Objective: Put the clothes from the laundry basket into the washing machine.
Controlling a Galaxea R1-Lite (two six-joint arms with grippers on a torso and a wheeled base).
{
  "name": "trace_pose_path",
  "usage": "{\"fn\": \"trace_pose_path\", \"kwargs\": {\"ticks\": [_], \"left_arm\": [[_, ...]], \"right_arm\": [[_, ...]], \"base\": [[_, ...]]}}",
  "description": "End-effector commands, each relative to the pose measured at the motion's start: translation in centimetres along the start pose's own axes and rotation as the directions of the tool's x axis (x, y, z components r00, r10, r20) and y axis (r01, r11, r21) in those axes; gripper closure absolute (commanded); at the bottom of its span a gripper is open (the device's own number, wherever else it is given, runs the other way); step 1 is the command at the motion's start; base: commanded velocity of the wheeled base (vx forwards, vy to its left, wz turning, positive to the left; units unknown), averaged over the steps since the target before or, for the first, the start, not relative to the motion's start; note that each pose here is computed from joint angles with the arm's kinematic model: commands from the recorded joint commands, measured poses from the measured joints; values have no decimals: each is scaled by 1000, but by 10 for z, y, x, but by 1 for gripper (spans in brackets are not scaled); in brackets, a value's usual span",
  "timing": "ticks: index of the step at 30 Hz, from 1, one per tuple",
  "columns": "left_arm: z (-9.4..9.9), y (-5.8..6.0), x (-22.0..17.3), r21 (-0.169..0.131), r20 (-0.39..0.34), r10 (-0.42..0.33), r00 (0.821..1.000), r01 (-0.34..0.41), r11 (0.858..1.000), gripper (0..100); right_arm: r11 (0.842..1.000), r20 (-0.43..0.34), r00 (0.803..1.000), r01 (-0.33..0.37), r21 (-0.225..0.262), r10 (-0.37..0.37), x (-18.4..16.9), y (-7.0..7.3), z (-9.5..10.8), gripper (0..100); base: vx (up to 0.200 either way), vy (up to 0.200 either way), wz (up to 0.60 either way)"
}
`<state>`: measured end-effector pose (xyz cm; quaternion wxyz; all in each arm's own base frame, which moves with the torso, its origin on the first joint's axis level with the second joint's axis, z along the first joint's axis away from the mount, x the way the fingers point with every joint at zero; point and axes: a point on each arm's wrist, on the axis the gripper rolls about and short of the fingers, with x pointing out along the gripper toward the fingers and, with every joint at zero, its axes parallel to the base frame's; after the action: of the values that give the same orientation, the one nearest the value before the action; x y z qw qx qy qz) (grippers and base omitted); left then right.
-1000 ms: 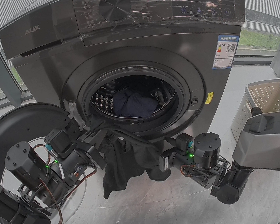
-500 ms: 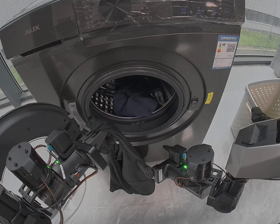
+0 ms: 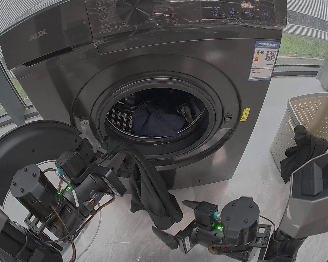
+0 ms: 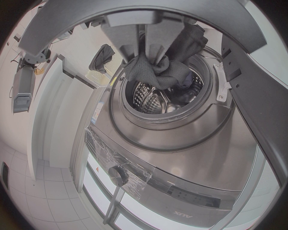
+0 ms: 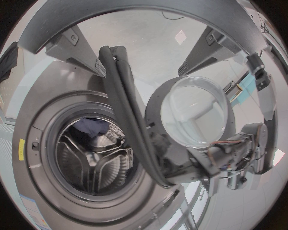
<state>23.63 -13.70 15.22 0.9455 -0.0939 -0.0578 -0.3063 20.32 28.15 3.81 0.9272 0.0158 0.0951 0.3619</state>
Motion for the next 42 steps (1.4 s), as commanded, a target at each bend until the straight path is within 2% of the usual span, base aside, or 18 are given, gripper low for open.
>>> {"fn": "trace_pose_path", "kwargs": {"ticks": [1,10,17,24,28,29,30,32,33,35,36,39,42], "left_arm": [[-1,0,1,-2,-1,1,1000,-1,1000,100],[0,1,4,0,7,4,1000,-4,1000,100],[2,1,5,2,17,4,1000,-4,1000,100],[2,1,5,2,18,4,1000,-4,1000,100],[3,0,5,2,22,2,1000,-2,1000,100],[3,0,5,2,22,2,1000,-2,1000,100],[3,0,4,2,22,2,1000,-2,1000,100],[3,0,4,2,22,2,1000,-2,1000,100],[4,0,4,2,24,2,1000,-2,1000,100],[4,0,4,2,25,1,1000,-1,1000,100],[4,0,4,2,25,1,1000,-1,1000,100],[4,0,4,2,24,0,1000,0,1000,100],[4,0,4,2,24,0,1000,0,1000,100]], "right_arm": [[998,24,998,-64,-3,64,-5,19,6,0],[986,109,980,-168,1,167,18,52,8,0],[986,135,977,-168,5,166,45,56,-2,0],[988,159,976,-151,11,147,66,50,-9,0],[995,185,979,-97,23,91,86,29,-9,0],[995,186,978,-95,24,89,87,28,-9,0],[997,200,978,-65,30,58,96,17,-6,0],[997,200,978,-65,30,58,96,17,-6,0],[999,227,974,-20,38,11,105,-3,-1,0],[999,233,972,10,40,-19,108,-16,1,0],[999,233,972,12,41,-21,109,-17,1,0],[998,241,969,51,46,-60,110,-31,4,0],[996,244,966,70,47,-80,110,-38,5,0]], "base": [[0,0,0],[0,0,0],[0,0,0],[0,0,0],[0,0,0],[0,0,0],[0,0,0],[0,0,0],[0,0,0],[0,0,0],[0,0,0],[0,0,0],[0,0,0]]}}
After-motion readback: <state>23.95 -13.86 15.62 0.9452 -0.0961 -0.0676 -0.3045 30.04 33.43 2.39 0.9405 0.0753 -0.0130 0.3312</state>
